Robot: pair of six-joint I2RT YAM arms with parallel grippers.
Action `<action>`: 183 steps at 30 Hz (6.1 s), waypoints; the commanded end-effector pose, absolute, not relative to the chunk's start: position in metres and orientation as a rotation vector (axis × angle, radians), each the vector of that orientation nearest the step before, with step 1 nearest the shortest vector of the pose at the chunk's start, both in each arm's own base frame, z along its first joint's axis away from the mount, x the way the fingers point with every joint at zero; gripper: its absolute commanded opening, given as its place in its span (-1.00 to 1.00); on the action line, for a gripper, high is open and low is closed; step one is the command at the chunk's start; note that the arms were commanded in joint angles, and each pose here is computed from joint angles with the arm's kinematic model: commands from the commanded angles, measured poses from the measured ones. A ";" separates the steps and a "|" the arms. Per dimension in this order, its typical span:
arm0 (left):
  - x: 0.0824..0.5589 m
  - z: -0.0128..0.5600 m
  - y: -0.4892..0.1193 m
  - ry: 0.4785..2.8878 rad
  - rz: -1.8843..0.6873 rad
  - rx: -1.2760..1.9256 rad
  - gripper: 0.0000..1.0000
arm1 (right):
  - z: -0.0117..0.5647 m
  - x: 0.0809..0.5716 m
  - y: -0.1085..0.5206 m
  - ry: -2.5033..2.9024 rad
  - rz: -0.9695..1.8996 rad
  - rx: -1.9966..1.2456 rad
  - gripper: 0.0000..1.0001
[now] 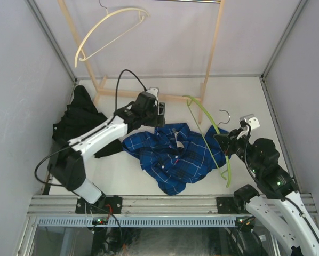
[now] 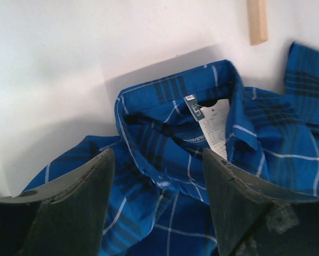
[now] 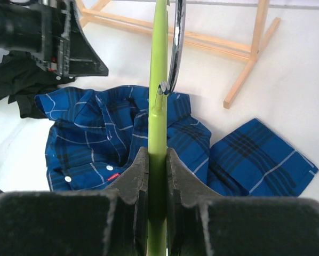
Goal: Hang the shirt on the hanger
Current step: Hang the shirt on the hanger.
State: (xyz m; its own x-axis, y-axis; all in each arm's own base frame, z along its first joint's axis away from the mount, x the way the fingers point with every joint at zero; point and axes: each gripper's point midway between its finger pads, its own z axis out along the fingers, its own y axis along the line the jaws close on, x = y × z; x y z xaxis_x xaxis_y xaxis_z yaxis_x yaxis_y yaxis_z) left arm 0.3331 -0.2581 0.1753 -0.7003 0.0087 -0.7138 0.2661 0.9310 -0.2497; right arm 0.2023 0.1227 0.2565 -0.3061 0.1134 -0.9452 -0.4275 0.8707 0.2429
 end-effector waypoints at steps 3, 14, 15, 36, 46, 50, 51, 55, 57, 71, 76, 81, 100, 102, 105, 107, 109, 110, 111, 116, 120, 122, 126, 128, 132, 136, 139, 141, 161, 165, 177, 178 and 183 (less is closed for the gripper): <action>0.350 0.152 -0.270 2.396 -0.339 0.198 0.30 | 0.267 0.204 0.115 1.761 0.540 -0.164 -1.00; 0.350 0.106 -0.262 2.492 -0.213 0.225 0.13 | 0.268 0.202 0.119 1.757 0.569 -0.172 -1.00; 0.349 0.101 -0.263 2.503 -0.215 0.230 0.11 | 0.269 0.202 0.119 1.756 0.572 -0.168 -1.00; 0.356 0.212 -0.259 2.271 -0.269 0.370 -0.99 | 0.318 0.181 0.119 1.553 0.659 -0.189 -1.00; 0.345 0.337 -0.201 1.941 -0.087 0.425 -0.99 | 0.344 0.136 0.145 1.455 0.768 -0.524 -1.00; 0.341 0.357 -0.192 1.868 -0.061 0.451 -0.99 | 0.337 0.128 0.159 1.472 0.816 -0.652 -1.00; 0.340 0.358 -0.192 1.856 -0.061 0.466 -1.00 | 0.335 0.127 0.162 1.475 0.832 -0.678 -1.00; 0.334 0.354 -0.198 1.832 -0.110 0.512 -1.00 | 0.331 0.129 0.171 1.495 0.865 -0.726 -1.00; 0.330 0.350 -0.204 1.819 -0.158 0.533 -0.99 | 0.328 0.132 0.174 1.508 0.870 -0.737 -1.00; 0.312 0.328 -0.226 1.830 -0.318 0.616 -0.99 | 0.312 0.167 0.192 1.597 0.861 -0.705 -1.00; 0.313 0.325 -0.219 1.842 -0.276 0.604 -1.00 | 0.307 0.174 0.190 1.625 0.819 -0.680 -1.00; 0.312 0.321 -0.217 1.850 -0.265 0.611 -0.99 | 0.306 0.180 0.191 1.633 0.806 -0.670 -1.00; 0.274 0.317 -0.258 1.796 -0.394 0.802 -0.99 | 0.310 0.200 0.240 1.544 0.964 -0.693 -1.00; 0.267 0.321 -0.263 1.769 -0.428 0.817 -0.99 | 0.309 0.201 0.248 1.530 0.991 -0.723 -1.00; 0.256 0.325 -0.271 1.731 -0.489 0.849 -0.99 | 0.304 0.205 0.256 1.530 1.015 -0.730 -1.00; 0.250 0.328 -0.274 1.708 -0.522 0.864 -0.99 | 0.302 0.209 0.259 1.525 1.021 -0.722 -1.00; 0.246 0.329 -0.277 1.693 -0.546 0.878 -0.99 | 0.300 0.213 0.261 1.518 1.026 -0.702 -1.00; 0.243 0.329 -0.279 1.690 -0.562 0.886 -0.99 | 0.301 0.215 0.262 1.505 1.030 -0.692 -1.00; 0.242 0.330 -0.281 1.685 -0.573 0.891 -0.99 | 0.300 0.215 0.263 1.498 1.036 -0.688 -1.00; 0.235 0.329 -0.288 1.679 -0.619 0.919 -0.99 | 0.302 0.217 0.272 1.453 1.081 -0.697 -1.00; 0.229 0.328 -0.295 1.669 -0.661 0.948 -0.99 | 0.302 0.219 0.280 1.440 1.123 -0.704 -1.00; 0.225 0.327 -0.298 1.664 -0.682 0.963 -0.99 | 0.302 0.220 0.283 1.434 1.132 -0.693 -1.00; 0.219 0.325 -0.305 1.658 -0.715 0.989 -0.99 | 0.311 0.224 0.278 1.381 1.124 -0.603 -1.00; 0.216 0.323 -0.309 1.661 -0.731 1.002 -0.99 | 0.314 0.226 0.275 1.365 1.117 -0.570 -1.00; 0.210 0.318 -0.317 1.666 -0.765 1.031 -0.99 | 0.312 0.225 0.281 1.363 1.148 -0.573 -1.00; 0.203 0.319 -0.323 1.653 -0.804 1.053 -0.99 | 0.308 0.222 0.292 1.346 1.197 -0.550 -1.00; 0.196 0.318 -0.326 1.643 -0.824 1.071 -0.99 | 0.310 0.225 0.295 1.308 1.198 -0.497 -1.00; 0.192 0.319 -0.329 1.634 -0.839 1.086 -0.99 | 0.310 0.227 0.297 1.299 1.183 -0.472 -1.00; 0.170 0.336 -0.330 1.524 -0.915 1.114 -0.82 | 0.379 0.229 0.275 0.968 1.031 -0.299 -1.00; 0.165 0.343 -0.329 1.487 -0.943 1.096 -0.11 | 0.412 0.223 0.259 0.887 0.971 -0.293 -1.00; 0.149 0.367 -0.314 1.328 -0.984 1.060 0.56 | 0.500 0.195 0.196 0.689 0.787 -0.274 -1.00; 0.150 0.368 -0.313 1.322 -0.978 1.054 0.57 | 0.506 0.191 0.191 0.676 0.774 -0.278 -1.00; 0.154 0.369 -0.310 1.320 -0.957 1.029 0.58 | 0.535 0.166 0.169 0.580 0.731 -0.286 -1.00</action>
